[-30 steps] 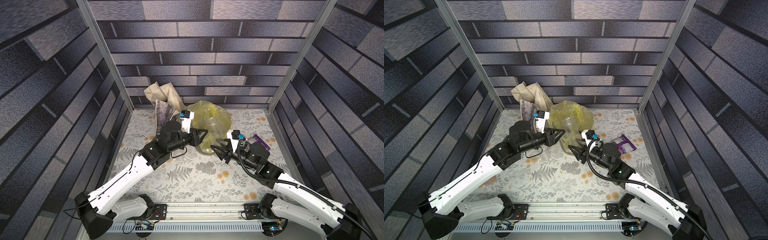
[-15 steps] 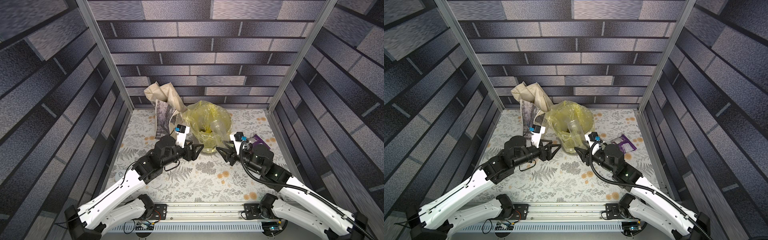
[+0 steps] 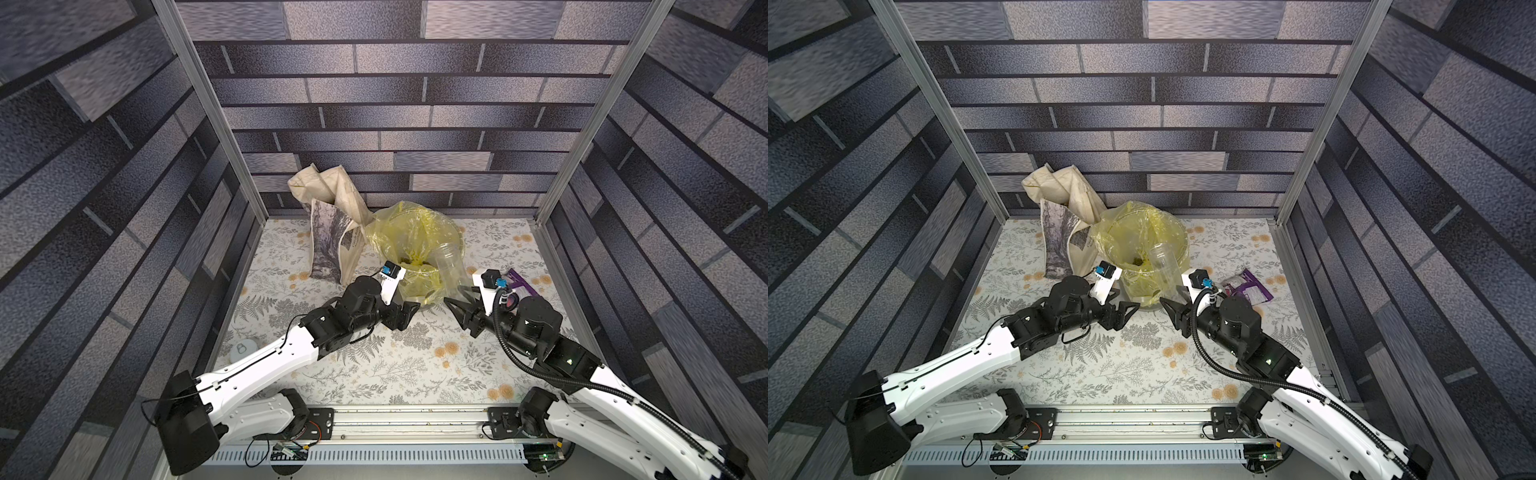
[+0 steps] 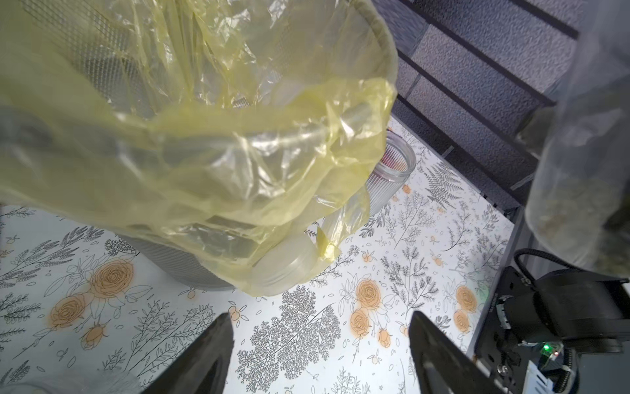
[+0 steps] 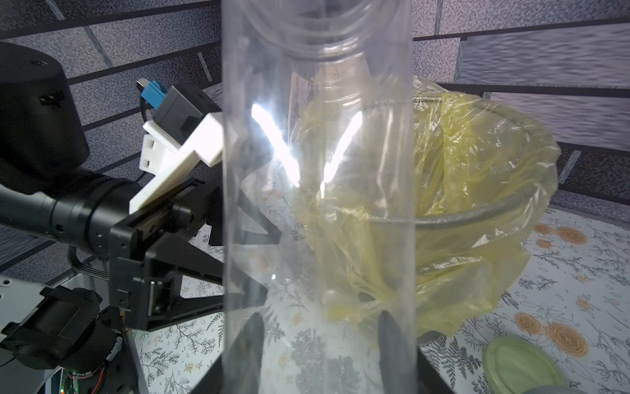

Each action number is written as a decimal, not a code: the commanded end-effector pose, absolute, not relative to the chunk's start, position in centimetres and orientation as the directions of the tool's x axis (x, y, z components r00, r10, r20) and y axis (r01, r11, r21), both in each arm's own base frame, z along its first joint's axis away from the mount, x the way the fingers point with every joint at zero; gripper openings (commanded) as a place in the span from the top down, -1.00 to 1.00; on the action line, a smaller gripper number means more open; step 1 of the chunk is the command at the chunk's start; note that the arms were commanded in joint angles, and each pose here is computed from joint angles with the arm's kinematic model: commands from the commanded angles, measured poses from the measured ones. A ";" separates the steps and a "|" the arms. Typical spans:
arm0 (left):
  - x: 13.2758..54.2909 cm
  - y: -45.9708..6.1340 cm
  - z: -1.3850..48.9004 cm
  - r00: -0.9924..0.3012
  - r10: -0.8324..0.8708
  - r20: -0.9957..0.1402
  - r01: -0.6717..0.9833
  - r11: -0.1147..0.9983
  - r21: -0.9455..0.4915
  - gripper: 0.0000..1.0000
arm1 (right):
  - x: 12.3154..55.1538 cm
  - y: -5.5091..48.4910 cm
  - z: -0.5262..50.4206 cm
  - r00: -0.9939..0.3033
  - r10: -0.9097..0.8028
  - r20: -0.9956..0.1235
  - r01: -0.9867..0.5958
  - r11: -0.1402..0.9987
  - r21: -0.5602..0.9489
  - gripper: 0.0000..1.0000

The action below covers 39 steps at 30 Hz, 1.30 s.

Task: Empty moldy mung beans from jars
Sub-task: Place the lid at the center of the board, then adjust the trash bin at the center of the board.

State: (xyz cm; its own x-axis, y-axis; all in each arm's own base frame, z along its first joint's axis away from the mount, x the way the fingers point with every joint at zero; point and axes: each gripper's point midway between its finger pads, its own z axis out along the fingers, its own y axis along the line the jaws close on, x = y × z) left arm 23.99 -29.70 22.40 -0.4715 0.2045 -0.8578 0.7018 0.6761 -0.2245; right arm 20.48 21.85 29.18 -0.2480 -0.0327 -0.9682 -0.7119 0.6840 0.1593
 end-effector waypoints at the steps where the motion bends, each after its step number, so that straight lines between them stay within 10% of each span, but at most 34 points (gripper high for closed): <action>1: 25.2 -29.8 20.7 -0.365 0.283 -0.887 0.710 0.701 -0.068 -0.68 | 20.3 21.4 29.9 -0.237 -0.018 -0.971 -0.702 0.694 0.159 0.42; 12: 28.5 -28.7 19.1 -0.134 0.334 -0.933 0.546 0.811 0.212 -0.71 | 19.8 20.5 30.8 -0.213 0.015 -0.977 -0.694 0.702 0.162 0.41; 39: 29.6 -31.3 17.1 -0.137 0.314 -0.939 0.658 0.738 0.151 -0.92 | 19.1 18.6 30.9 -0.184 0.012 -0.983 -0.667 0.733 0.134 0.40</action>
